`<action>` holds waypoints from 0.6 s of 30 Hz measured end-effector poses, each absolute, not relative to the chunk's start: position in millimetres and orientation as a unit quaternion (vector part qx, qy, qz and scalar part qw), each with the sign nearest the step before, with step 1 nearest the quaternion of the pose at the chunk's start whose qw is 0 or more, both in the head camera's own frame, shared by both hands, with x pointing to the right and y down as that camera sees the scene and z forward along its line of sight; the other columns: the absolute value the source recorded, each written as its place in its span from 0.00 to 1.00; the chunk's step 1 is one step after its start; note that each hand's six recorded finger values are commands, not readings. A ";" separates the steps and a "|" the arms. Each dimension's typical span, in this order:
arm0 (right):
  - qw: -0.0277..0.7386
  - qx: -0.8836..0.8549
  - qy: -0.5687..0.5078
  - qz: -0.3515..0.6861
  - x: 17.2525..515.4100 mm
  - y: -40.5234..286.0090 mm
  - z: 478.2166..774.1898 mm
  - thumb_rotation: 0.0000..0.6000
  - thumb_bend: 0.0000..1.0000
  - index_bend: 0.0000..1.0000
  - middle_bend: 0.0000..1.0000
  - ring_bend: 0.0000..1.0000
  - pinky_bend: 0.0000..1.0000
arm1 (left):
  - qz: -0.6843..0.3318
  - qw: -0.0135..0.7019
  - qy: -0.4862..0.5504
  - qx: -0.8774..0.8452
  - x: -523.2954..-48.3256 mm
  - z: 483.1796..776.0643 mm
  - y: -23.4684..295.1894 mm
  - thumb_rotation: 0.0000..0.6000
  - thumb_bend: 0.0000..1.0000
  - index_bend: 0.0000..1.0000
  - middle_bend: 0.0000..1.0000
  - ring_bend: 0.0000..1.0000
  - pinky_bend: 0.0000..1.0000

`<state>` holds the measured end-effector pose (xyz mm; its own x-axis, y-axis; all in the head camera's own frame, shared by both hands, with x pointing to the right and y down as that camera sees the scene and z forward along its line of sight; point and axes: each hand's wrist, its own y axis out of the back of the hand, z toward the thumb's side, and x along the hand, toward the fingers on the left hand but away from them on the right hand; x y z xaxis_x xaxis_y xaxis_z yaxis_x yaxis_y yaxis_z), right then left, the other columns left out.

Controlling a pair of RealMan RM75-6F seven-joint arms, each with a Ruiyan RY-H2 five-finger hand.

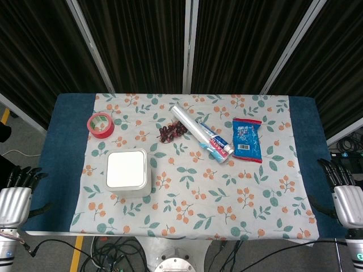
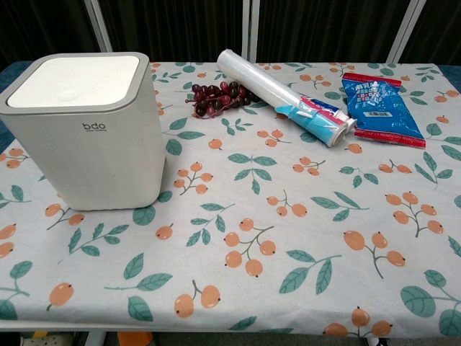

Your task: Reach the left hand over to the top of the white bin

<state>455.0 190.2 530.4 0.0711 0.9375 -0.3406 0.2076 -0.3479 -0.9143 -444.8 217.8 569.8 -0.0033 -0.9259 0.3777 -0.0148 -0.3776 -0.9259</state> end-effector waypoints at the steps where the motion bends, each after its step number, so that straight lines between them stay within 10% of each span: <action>1: 0.355 -0.640 -0.447 0.514 455.1 190.0 530.6 1.00 0.20 0.02 0.07 0.00 0.00 | -0.585 0.389 0.400 -0.588 -445.1 569.5 218.4 1.00 0.03 0.26 0.16 0.10 0.03; 18: 0.349 -0.644 -0.446 0.514 457.4 194.7 531.8 1.00 0.20 0.02 0.07 0.00 0.00 | -0.499 0.416 0.423 -0.632 -419.8 551.6 203.8 1.00 0.02 0.26 0.16 0.10 0.03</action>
